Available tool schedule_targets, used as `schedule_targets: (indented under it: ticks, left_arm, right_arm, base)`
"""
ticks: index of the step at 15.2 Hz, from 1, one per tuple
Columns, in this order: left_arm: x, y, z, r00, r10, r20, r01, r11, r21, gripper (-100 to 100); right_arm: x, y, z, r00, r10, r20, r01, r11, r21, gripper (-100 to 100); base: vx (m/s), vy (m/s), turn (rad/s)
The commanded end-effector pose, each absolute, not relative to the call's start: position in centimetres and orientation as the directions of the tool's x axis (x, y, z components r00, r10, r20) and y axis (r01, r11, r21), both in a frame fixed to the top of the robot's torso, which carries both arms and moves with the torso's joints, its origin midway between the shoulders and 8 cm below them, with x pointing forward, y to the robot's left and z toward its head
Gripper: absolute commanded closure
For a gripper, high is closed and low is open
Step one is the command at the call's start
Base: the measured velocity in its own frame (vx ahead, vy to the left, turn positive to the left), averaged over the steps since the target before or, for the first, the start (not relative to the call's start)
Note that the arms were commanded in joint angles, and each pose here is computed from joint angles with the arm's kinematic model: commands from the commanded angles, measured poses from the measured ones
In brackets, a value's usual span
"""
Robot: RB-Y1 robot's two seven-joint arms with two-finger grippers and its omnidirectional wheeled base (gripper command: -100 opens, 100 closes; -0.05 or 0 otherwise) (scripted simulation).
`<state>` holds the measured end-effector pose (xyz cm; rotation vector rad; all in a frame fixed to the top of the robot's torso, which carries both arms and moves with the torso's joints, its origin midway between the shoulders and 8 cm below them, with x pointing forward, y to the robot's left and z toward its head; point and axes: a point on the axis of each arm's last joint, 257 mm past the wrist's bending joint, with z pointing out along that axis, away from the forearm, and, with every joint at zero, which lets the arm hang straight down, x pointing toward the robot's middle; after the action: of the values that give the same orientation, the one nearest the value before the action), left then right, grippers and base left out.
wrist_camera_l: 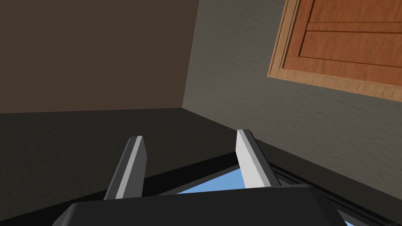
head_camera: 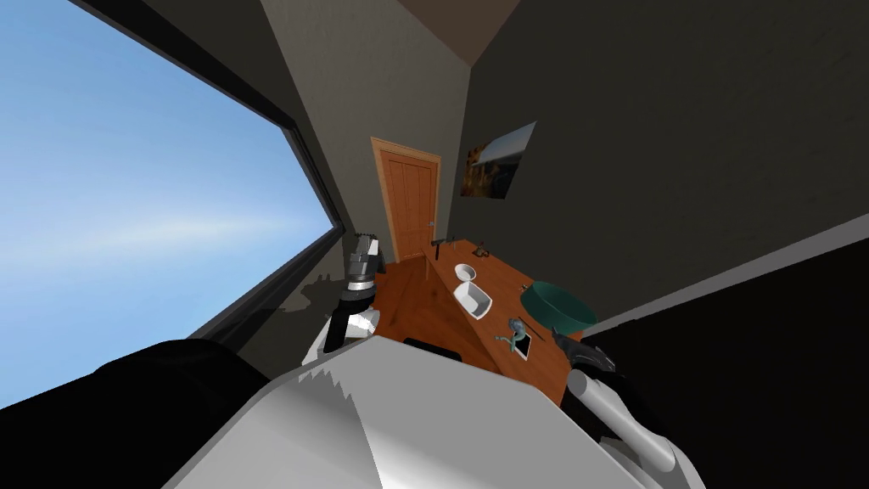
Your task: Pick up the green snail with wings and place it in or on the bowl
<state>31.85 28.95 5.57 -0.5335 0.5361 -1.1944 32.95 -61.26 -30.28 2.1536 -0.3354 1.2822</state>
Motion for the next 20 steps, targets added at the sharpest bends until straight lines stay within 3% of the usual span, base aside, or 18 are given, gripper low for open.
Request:
schedule_targets:
  ticks: [1,7,20]
  left_arm:
    - [31.9,28.9,5.6,0.277,-0.955,-0.106,0.714,0.278,-0.643,0]
    - [31.9,28.9,5.6,0.277,-0.955,-0.106,0.714,0.278,-0.643,0]
    - [31.9,28.9,5.6,0.277,-0.955,-0.106,0.714,0.278,-0.643,0]
  right_arm:
    - [32.4,-61.3,-31.8,0.509,0.02,0.86,-0.515,-0.793,0.324,-100]
    - [29.5,-62.5,-37.2,0.491,-0.279,0.825,-0.635,-0.763,0.12,-100]
    - [25.5,-60.6,-45.0,0.376,-0.694,0.613,-0.799,-0.579,-0.165,-100]
  base:
    - [0.041,0.023,0.017]
    - [0.04,0.027,0.042]
    - [0.037,0.02,0.036]
